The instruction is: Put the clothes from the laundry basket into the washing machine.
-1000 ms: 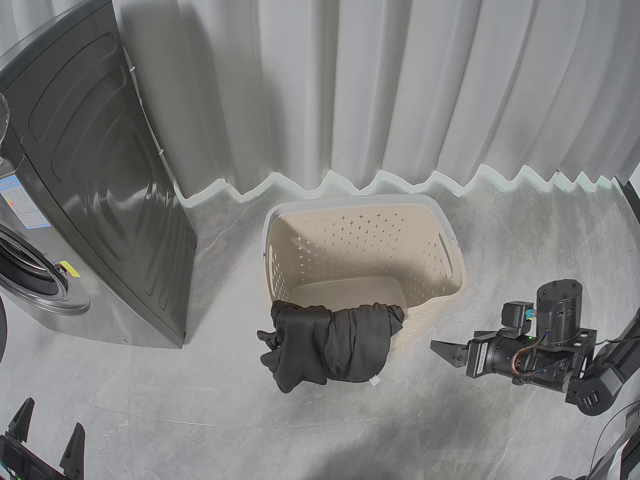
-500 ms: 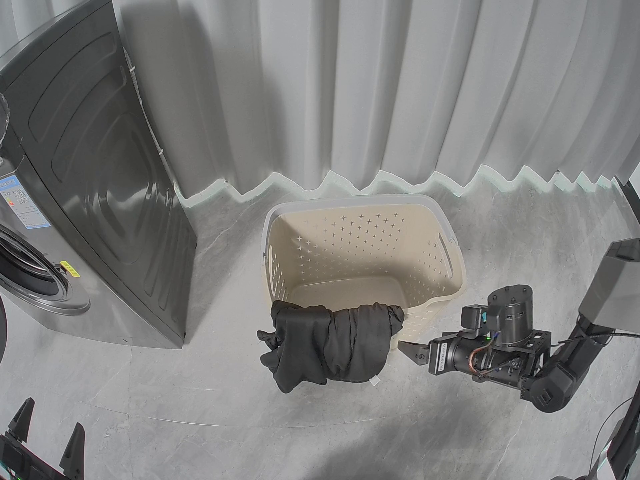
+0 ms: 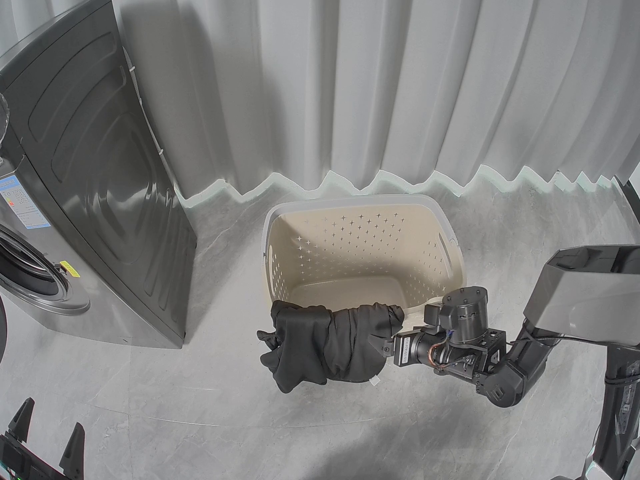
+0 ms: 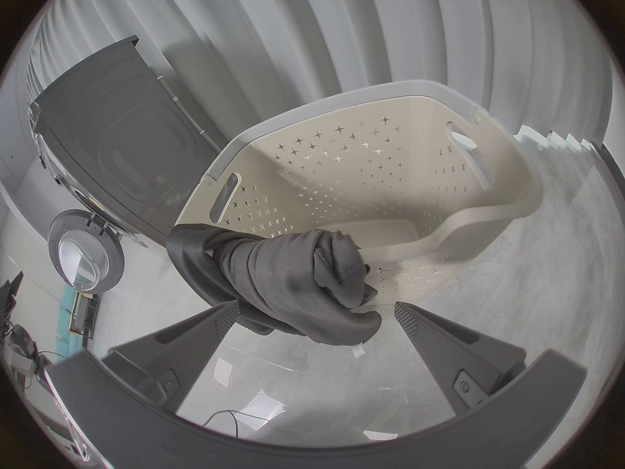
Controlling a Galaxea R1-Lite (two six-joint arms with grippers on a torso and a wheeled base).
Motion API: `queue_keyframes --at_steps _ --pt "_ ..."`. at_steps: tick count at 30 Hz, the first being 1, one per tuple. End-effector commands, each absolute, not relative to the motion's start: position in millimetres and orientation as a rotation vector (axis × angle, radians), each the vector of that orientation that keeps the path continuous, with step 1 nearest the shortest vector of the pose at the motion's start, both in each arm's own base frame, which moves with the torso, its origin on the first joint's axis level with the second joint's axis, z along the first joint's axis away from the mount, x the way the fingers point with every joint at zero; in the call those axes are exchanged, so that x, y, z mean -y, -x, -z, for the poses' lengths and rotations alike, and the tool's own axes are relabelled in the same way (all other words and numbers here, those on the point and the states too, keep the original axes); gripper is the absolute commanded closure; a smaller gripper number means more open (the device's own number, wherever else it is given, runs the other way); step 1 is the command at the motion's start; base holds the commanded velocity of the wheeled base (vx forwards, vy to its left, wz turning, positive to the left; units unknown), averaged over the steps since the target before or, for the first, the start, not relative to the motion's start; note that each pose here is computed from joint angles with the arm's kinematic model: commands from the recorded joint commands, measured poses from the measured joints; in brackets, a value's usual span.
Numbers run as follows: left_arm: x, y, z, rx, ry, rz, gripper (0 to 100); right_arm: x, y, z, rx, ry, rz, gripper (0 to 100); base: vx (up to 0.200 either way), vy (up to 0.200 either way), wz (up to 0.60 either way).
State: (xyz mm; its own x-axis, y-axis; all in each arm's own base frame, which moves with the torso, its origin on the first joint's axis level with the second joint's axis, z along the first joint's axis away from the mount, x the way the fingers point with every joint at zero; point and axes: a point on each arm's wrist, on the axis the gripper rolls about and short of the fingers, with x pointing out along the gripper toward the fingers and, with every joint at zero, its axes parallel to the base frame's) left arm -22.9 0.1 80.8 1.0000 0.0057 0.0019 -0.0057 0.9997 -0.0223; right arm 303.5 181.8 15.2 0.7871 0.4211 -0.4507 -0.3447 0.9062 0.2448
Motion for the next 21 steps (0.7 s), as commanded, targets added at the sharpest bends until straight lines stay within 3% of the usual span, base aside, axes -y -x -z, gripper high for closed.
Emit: queue_keyframes --at_steps 1,21 --pt "0 23 -76 0.002 0.023 -0.006 0 -187 -310 -1 -0.539 -0.144 -0.413 0 0.0 0.0 0.0" --pt "0 23 -76 0.002 0.025 -0.005 0 -204 -337 11 -0.496 -0.157 -0.436 0 0.0 0.0 0.0"
